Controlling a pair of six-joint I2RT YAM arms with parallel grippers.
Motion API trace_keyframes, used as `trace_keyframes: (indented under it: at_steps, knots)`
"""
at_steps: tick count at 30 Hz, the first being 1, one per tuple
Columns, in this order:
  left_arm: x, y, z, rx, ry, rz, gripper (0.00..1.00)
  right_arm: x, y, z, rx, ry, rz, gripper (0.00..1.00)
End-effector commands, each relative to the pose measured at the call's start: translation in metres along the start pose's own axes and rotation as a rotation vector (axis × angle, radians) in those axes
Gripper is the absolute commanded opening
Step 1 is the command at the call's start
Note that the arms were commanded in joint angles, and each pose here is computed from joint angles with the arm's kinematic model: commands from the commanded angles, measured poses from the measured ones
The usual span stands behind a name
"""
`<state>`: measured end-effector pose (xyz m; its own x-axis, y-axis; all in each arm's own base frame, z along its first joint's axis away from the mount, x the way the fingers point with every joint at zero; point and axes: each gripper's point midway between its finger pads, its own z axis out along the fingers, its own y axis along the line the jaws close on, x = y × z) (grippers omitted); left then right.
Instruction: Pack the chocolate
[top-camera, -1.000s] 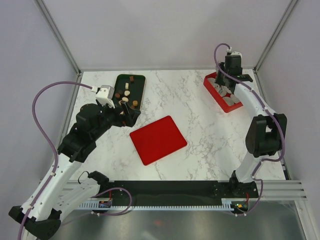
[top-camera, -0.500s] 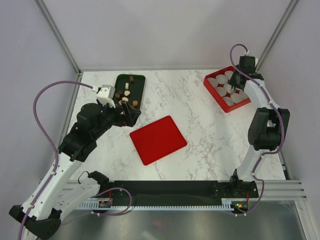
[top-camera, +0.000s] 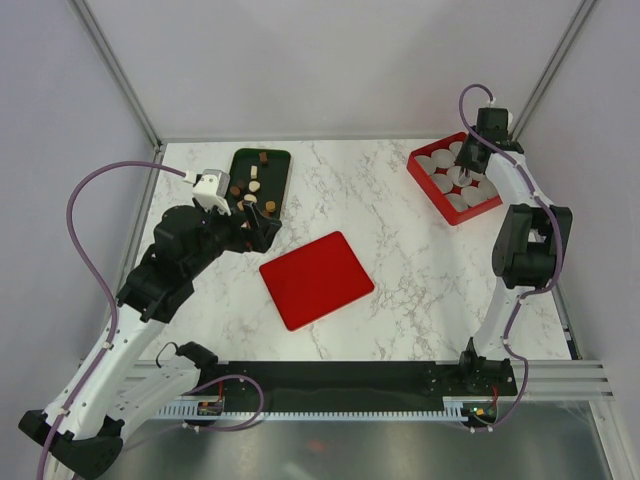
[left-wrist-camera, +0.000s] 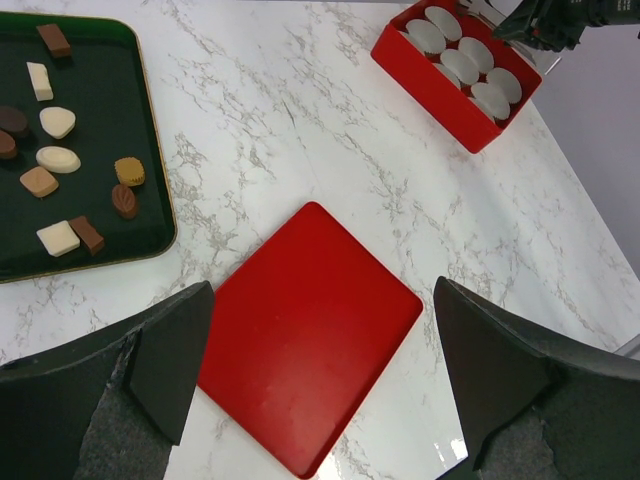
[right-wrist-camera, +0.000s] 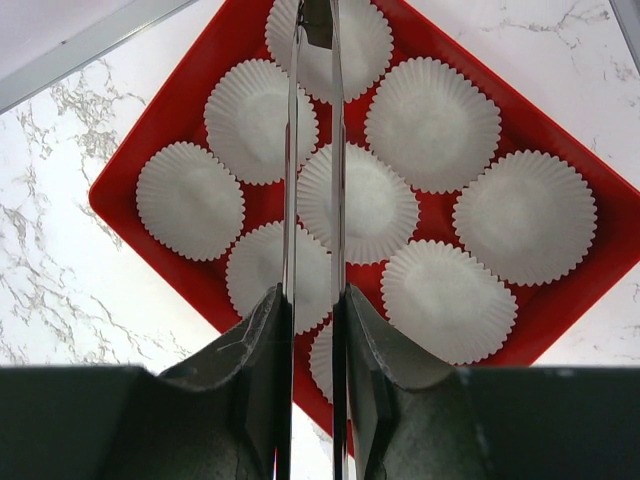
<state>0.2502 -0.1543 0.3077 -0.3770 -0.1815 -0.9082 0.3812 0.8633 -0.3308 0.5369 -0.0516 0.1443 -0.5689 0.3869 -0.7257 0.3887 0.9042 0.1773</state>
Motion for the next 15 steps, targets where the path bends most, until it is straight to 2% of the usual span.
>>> trace_keyframes:
  at_steps: [1, 8, 15]
  knots:
    - [-0.012, -0.004, 0.0, 0.02, -0.043, -0.004, 0.99, -0.024, 0.005, 0.001, -0.015, -0.059, 0.019, 0.31]
    - [-0.011, -0.004, 0.001, 0.018, -0.039, -0.005, 0.99, -0.017, 0.0, 0.013, -0.003, -0.034, 0.025, 0.33]
    - [-0.012, -0.003, 0.001, 0.016, -0.041, -0.005, 0.99, -0.017, -0.004, 0.018, 0.011, -0.034, 0.027, 0.4]
